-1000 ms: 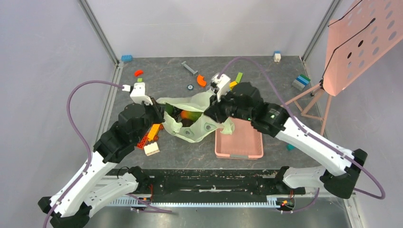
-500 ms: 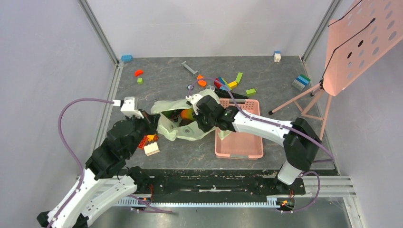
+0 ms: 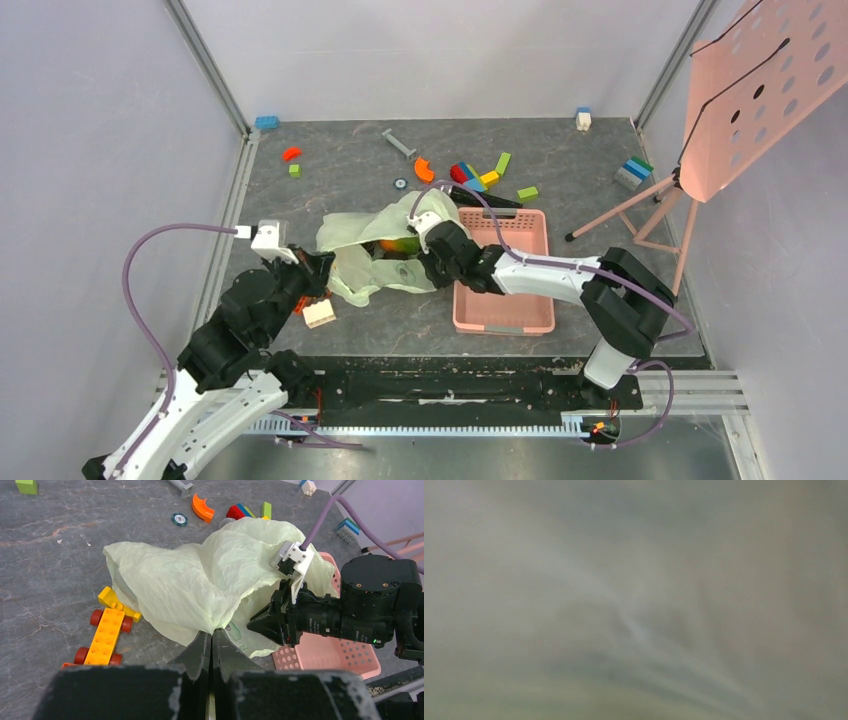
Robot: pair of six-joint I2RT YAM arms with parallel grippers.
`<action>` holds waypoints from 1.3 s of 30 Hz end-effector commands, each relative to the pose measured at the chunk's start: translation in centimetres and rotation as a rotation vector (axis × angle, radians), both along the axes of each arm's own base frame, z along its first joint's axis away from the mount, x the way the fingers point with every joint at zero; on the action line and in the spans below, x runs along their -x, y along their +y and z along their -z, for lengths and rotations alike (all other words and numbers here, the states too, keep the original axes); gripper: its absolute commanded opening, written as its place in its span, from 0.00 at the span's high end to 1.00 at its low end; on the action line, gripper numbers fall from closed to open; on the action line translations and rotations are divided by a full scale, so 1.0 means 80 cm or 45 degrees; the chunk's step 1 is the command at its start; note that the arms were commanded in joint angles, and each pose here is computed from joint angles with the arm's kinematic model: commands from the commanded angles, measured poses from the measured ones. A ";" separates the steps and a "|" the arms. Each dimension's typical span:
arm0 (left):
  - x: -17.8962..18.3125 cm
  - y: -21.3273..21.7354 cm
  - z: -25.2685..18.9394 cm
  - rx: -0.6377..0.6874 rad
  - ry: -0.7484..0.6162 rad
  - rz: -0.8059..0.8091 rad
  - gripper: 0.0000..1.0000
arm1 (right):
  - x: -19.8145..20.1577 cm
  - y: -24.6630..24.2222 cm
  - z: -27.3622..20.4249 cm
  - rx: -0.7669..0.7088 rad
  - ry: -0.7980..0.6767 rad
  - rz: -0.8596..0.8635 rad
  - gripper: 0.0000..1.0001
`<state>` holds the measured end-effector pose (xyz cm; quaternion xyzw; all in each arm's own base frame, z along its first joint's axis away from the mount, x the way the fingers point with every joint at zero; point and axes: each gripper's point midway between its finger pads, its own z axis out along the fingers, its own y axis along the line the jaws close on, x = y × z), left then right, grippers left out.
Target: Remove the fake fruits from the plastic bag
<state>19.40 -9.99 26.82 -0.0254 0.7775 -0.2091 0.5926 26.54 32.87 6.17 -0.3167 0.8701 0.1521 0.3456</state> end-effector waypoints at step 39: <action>0.010 -0.021 0.025 0.075 0.072 0.095 0.97 | -0.094 0.098 -0.099 0.399 -0.783 -0.781 0.34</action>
